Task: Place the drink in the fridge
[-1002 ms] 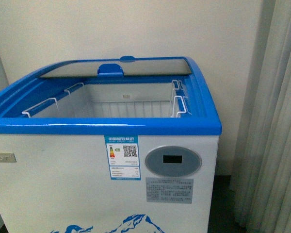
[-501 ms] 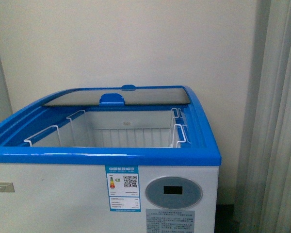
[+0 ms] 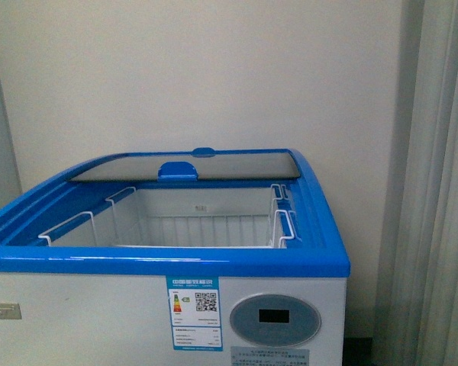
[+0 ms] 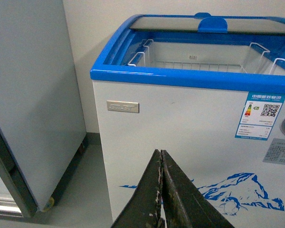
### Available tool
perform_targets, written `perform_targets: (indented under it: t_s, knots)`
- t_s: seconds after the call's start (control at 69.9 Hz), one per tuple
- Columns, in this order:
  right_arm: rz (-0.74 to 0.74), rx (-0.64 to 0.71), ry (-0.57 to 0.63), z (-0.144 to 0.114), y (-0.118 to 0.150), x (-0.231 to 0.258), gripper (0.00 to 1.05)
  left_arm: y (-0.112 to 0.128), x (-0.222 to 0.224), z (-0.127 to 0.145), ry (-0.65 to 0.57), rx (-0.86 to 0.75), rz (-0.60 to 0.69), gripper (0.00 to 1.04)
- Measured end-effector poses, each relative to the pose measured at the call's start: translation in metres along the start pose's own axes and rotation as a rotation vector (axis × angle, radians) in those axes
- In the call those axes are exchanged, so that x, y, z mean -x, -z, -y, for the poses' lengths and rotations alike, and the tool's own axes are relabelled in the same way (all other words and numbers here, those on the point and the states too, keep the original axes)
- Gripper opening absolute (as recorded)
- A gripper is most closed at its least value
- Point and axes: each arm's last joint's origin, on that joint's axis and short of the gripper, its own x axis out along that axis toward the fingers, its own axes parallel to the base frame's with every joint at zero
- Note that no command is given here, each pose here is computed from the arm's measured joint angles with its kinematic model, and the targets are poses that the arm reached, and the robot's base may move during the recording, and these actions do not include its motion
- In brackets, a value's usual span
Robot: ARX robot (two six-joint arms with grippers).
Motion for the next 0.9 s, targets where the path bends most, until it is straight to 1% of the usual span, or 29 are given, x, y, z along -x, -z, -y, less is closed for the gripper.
perform_targets:
  t_s: [0.358,0.716,0.801,0.902]
  knots:
    - [0.002,0.000,0.000,0.000,0.024,0.000,0.03,0.000,0.000,0.000,0.000,0.000,0.000,0.03]
    - [0.004,0.000,0.000,0.000,0.036,0.000,0.03,0.000,0.000,0.000,0.000,0.000,0.000,0.03]
    - [0.010,0.000,0.002,0.000,0.043,0.000,0.03,0.000,0.000,0.000,0.000,0.000,0.000,0.03]
    - [0.016,0.000,0.001,0.000,0.043,0.001,0.03,0.000,0.000,0.000,0.000,0.000,0.000,0.03]
